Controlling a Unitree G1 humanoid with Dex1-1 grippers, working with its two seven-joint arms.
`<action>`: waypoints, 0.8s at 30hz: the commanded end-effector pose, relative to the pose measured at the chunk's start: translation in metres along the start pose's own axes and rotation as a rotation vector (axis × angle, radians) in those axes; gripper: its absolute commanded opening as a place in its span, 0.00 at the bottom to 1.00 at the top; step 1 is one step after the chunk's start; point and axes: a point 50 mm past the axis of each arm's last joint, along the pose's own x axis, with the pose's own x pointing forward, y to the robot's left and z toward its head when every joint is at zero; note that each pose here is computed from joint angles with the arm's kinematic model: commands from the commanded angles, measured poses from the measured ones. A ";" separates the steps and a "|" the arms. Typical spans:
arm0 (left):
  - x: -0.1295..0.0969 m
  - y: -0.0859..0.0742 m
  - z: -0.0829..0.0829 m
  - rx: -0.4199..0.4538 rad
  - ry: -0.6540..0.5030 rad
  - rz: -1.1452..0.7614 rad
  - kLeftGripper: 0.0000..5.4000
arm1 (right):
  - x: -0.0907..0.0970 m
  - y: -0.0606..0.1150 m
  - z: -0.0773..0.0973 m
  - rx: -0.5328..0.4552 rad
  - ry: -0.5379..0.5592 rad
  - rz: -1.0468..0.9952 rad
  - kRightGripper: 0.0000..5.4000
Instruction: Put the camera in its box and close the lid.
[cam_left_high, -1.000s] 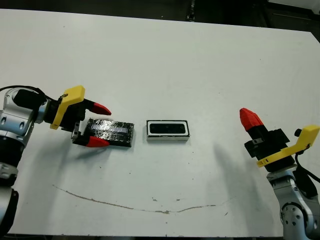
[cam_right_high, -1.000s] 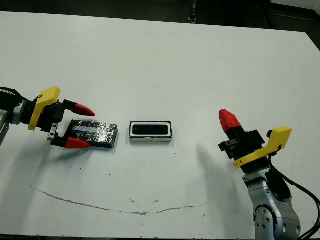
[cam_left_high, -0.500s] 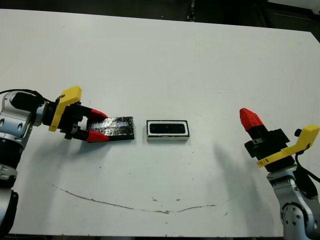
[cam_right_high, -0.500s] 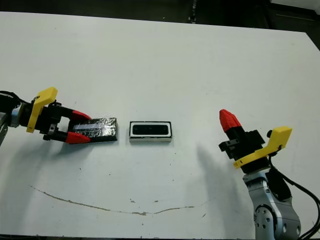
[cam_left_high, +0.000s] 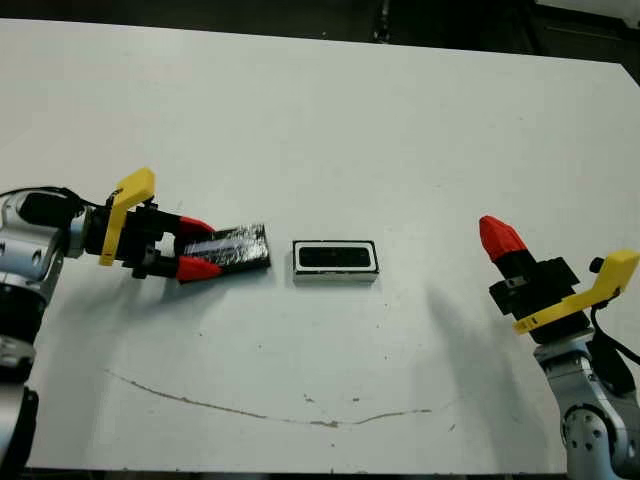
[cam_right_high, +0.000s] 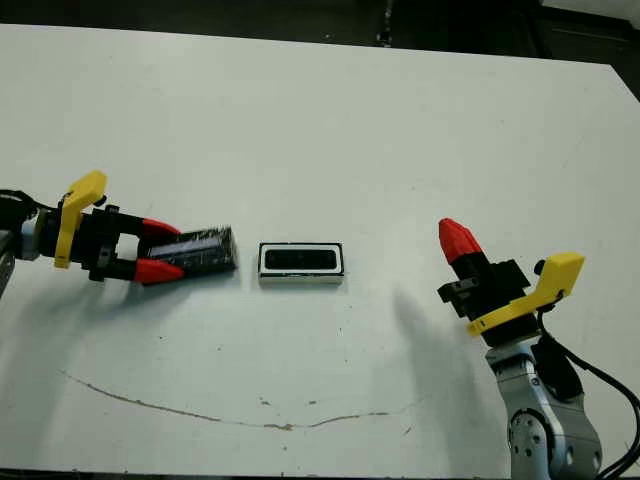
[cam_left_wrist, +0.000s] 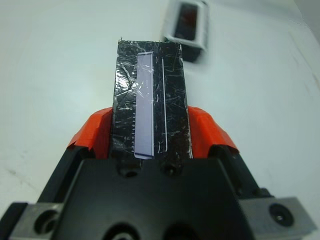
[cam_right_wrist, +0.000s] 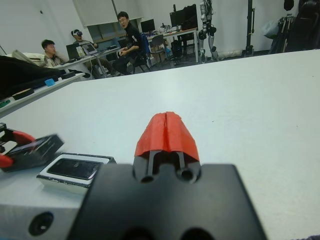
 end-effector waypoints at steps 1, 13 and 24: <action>0.006 -0.006 -0.004 -0.064 -0.075 0.011 0.58 | -0.003 -0.003 -0.001 -0.016 0.022 -0.012 0.00; 0.033 -0.014 0.014 -0.091 -0.091 -0.144 0.58 | -0.003 -0.002 -0.003 -0.013 0.027 -0.006 0.00; 0.047 -0.013 0.013 -0.071 -0.057 -0.211 0.58 | -0.004 -0.002 -0.003 -0.014 0.029 -0.008 0.00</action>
